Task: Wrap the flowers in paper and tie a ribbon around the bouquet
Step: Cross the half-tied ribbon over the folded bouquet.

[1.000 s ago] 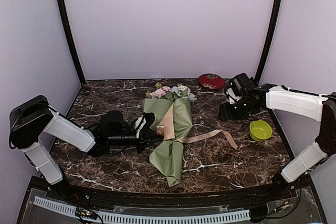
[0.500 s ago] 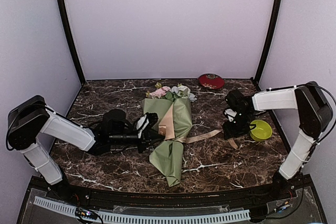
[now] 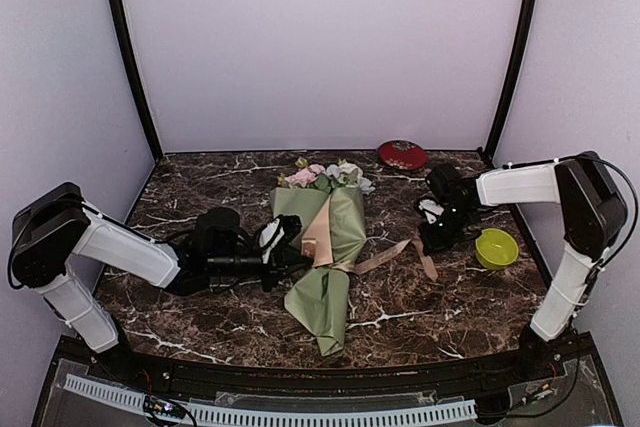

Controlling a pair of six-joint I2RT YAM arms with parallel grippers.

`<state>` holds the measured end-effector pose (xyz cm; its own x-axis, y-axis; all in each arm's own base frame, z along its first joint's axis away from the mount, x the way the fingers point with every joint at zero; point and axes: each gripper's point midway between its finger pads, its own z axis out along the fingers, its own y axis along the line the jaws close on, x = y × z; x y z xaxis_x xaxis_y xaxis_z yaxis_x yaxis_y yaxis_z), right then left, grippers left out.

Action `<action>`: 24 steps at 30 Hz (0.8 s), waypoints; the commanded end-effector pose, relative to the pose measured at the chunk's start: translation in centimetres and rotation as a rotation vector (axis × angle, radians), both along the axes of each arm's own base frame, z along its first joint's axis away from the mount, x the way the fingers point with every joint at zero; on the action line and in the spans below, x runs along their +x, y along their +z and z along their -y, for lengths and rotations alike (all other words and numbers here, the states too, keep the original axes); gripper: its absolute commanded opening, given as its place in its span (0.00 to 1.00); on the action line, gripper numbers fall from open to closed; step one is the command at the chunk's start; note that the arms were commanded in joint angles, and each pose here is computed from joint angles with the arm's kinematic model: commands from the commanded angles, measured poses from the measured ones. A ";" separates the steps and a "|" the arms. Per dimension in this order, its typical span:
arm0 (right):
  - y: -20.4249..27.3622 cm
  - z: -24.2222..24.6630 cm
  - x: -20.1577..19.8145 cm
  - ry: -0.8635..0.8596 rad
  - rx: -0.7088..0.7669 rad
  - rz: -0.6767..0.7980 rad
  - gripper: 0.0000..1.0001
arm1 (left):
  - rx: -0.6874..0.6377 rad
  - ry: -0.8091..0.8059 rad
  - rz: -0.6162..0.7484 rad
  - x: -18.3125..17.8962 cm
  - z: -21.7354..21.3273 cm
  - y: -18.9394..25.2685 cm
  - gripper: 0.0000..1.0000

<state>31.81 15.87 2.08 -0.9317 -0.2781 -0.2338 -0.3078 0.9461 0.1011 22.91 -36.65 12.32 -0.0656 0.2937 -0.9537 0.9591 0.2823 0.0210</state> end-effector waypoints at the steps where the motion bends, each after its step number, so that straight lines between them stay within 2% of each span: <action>1: 4.4 -2.8 -0.6 0.082 0.176 0.052 0.00 | -0.019 0.000 0.049 0.0 0.1 1.9 0.00; 5: 9.9 -5.9 -2.9 0.202 0.329 0.104 0.00 | -0.007 0.008 0.069 0.1 0.1 1.8 0.00; 11: 19.3 -13.1 -9.4 0.491 0.590 0.188 0.00 | -0.002 0.006 0.098 -0.1 0.2 1.8 0.00; 15: 28.1 -18.7 -12.8 0.684 0.851 0.322 0.00 | 0.008 0.002 0.111 -0.4 0.3 1.5 0.00; 21: 34.3 -24.4 -11.1 0.733 1.019 0.436 0.00 | -0.007 -0.003 0.136 -1.0 0.3 1.6 0.00; 24: 35.1 -27.5 -9.6 0.726 1.067 0.426 0.00 | -0.005 -0.001 0.144 -1.2 0.3 1.5 0.00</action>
